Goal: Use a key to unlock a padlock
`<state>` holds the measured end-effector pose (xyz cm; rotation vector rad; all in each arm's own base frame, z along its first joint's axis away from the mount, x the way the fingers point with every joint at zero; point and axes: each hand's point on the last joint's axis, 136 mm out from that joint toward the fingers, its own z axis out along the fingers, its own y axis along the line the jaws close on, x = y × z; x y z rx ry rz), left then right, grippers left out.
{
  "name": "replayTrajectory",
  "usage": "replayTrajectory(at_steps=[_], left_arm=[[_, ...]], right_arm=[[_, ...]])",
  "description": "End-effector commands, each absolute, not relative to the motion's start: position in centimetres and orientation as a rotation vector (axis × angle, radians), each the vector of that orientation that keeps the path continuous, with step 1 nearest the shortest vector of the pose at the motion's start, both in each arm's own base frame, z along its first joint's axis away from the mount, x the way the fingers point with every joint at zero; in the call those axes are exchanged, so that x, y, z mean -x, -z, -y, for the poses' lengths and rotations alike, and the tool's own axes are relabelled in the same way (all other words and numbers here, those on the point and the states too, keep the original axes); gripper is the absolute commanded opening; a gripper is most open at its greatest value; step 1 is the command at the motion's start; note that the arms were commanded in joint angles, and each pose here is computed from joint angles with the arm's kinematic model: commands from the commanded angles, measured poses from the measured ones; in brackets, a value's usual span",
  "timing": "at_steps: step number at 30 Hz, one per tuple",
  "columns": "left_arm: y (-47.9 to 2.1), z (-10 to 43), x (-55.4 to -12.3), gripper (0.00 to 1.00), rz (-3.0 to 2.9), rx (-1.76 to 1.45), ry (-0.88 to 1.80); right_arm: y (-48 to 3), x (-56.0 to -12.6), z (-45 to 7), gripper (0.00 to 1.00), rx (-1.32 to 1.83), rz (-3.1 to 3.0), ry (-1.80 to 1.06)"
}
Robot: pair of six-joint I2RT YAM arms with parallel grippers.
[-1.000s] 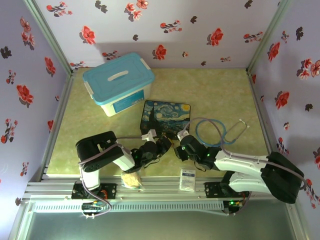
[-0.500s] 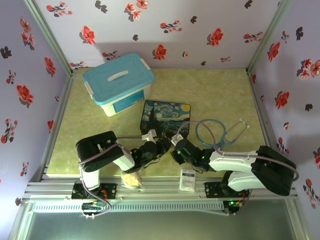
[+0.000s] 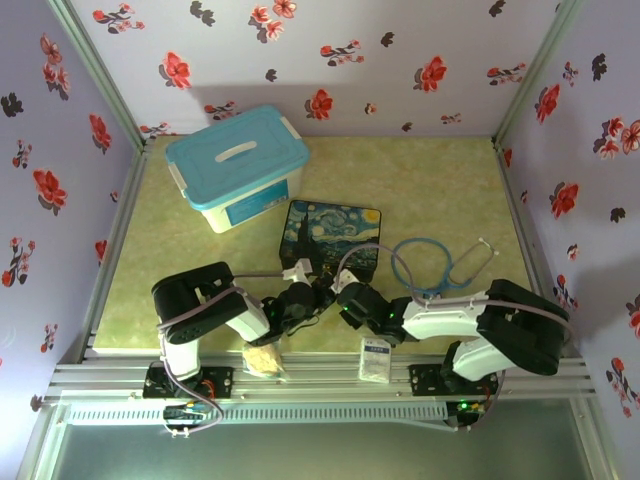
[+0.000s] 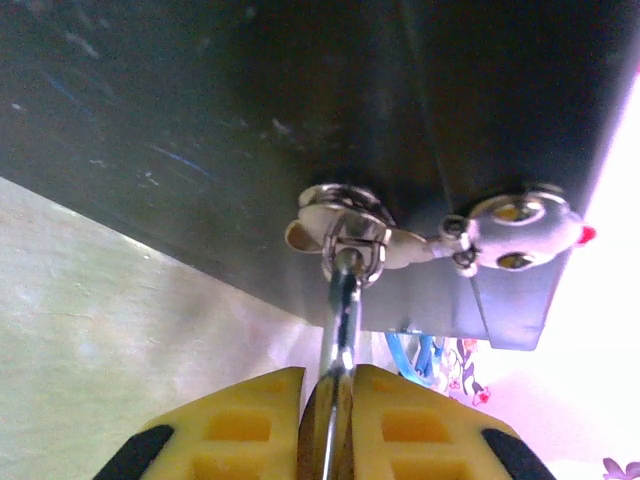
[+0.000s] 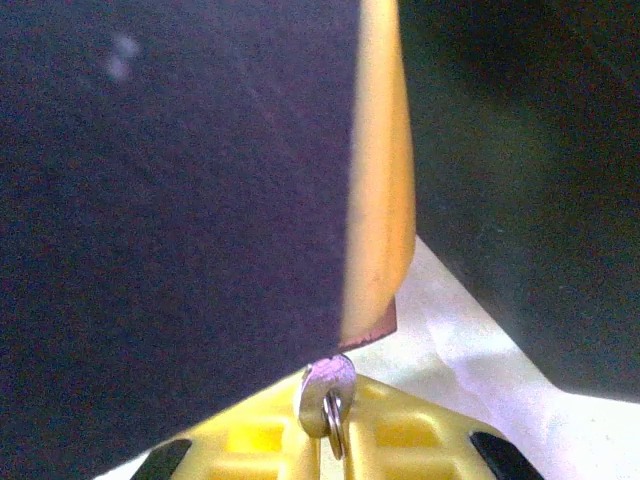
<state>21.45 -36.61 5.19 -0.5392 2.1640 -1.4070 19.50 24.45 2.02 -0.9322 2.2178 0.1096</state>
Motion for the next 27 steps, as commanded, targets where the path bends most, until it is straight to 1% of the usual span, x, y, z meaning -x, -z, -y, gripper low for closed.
replayTrajectory(at_steps=[1,5,13,15,21,22,23,25,26,27], left_arm=[[-3.8,37.2,-19.7,0.0,-2.257,0.52,1.428],[-3.9,37.2,-19.7,0.0,-2.257,0.512,1.426],[-3.7,37.0,-19.8,0.0,-2.256,0.494,1.411],[-3.9,37.0,-19.7,0.0,-2.255,0.486,1.41],[-4.3,36.8,-19.7,0.05,-2.25,0.463,1.402],[-4.4,36.8,-19.7,0.0,-2.248,0.46,1.404],[-4.5,36.7,-19.7,0.0,-2.249,0.456,1.401],[-4.5,36.6,-19.6,0.0,-2.252,0.46,1.394],[-4.5,36.5,-19.7,0.0,-2.251,0.461,1.39],[-4.5,36.5,-19.8,0.0,-2.252,0.466,1.385]], right_arm=[[-4.7,-20.9,-26.9,0.11,0.88,-2.11,-0.171],[-5.1,-20.0,-27.8,0.06,0.847,-2.095,-0.343],[-6.4,-19.8,-27.2,0.04,0.686,-2.159,-0.774],[-6.3,-20.0,-26.6,0.03,0.629,-2.178,-0.835],[-6.0,-19.7,-27.7,0.01,0.601,-2.217,-1.012],[-6.1,-19.8,-27.7,0.02,0.584,-2.22,-1.047],[-6.0,-19.9,-27.7,0.03,0.563,-2.224,-1.06],[-5.0,-20.5,-26.5,0.14,0.546,-2.257,-0.946],[-4.4,-20.8,-25.5,0.16,0.537,-2.287,-0.826],[-3.8,-21.1,-24.2,0.21,0.544,-2.314,-0.672]])
